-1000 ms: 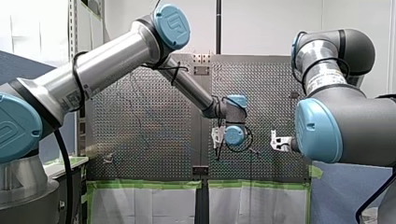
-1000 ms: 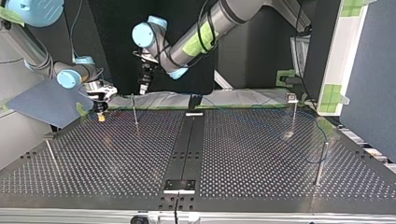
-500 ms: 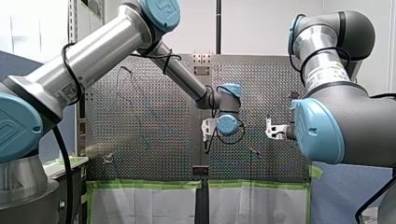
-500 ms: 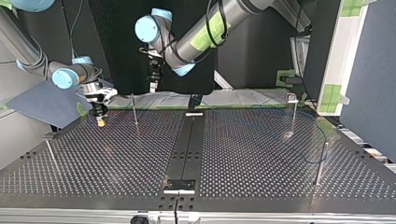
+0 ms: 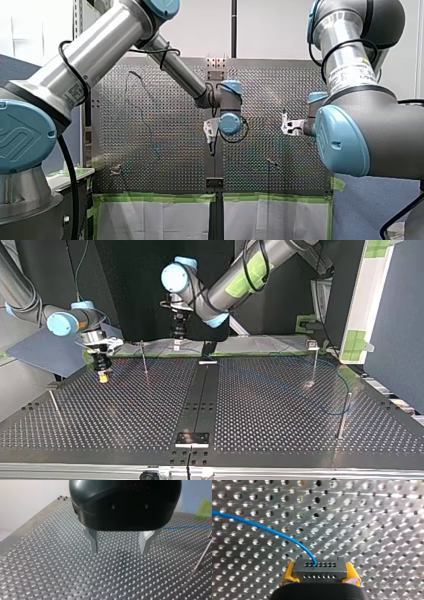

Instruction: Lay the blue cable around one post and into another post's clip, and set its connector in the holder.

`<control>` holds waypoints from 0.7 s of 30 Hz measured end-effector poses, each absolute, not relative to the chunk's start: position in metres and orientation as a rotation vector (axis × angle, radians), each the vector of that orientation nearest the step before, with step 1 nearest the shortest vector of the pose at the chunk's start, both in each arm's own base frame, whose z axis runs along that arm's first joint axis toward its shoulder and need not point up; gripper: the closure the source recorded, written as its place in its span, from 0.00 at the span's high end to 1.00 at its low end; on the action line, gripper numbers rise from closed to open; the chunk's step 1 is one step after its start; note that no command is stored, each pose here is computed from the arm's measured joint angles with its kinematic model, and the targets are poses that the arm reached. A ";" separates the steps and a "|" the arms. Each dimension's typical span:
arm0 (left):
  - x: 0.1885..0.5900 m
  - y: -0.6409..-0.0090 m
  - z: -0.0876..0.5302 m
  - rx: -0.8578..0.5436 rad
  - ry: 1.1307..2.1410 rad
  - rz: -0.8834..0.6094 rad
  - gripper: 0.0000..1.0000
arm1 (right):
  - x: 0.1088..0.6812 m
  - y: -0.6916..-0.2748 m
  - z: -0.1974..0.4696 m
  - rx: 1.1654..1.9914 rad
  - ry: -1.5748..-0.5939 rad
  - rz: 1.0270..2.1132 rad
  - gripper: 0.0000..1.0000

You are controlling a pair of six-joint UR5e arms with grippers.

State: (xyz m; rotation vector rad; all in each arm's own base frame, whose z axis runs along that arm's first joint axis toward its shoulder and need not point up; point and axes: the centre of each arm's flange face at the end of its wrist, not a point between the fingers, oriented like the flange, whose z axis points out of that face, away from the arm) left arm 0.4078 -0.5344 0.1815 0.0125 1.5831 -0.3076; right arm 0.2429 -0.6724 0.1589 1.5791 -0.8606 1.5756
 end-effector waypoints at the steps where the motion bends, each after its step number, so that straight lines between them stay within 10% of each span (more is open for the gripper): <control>1: 0.411 -0.529 0.184 0.010 1.581 -0.310 0.81 | 0.244 -0.672 0.160 1.578 -0.859 1.577 0.00; 21: 0.456 -0.433 0.239 -0.157 1.438 -0.440 0.81 | 0.244 -0.673 0.161 1.491 -0.898 1.624 0.00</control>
